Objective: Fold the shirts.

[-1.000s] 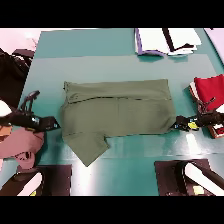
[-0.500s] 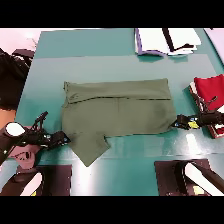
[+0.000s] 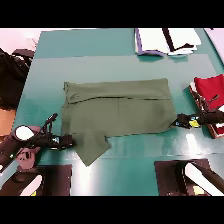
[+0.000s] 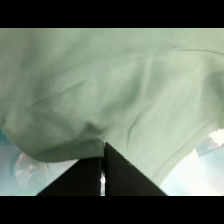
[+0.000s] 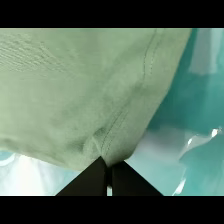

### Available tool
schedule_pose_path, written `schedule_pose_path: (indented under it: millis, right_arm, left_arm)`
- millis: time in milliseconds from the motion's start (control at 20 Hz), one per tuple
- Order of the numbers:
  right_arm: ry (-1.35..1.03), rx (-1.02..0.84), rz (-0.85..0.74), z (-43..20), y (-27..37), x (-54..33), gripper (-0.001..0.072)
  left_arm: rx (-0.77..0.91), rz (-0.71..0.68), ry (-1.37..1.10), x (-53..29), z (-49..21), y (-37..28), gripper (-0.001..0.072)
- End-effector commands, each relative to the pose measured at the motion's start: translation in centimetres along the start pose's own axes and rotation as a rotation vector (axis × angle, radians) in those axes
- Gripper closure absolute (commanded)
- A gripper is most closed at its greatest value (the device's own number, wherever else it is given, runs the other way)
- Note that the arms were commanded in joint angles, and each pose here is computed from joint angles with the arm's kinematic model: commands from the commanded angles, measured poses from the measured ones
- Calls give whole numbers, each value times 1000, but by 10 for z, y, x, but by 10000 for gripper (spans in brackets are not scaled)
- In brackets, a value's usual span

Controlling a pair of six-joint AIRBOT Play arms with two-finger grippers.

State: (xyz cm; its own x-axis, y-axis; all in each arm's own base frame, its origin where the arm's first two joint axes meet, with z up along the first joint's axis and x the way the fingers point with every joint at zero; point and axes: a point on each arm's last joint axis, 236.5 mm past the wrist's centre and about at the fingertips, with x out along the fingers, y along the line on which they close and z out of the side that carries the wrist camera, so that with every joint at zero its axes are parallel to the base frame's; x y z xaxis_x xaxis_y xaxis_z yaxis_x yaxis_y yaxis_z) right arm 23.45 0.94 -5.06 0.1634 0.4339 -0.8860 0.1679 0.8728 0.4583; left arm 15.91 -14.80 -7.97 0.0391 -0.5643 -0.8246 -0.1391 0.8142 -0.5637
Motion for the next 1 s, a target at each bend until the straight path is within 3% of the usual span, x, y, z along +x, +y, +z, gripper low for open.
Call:
schedule_pose_path:
  millis: [0,150,500,950]
  right_arm:
    - [-8,-44,0,12,10,-23,693]
    - [-5,-85,5,15,21,-43,694]
    - [-111,-129,-206,-5,6,-88,694]
    - [-117,-137,-154,94,22,-77,694]
  left_arm:
    - [69,62,39,-12,-4,1,681]
    - [144,124,-33,-47,7,-6,681]
    - [256,93,-114,-109,-12,-48,681]
    - [339,156,-389,-110,163,-70,679]
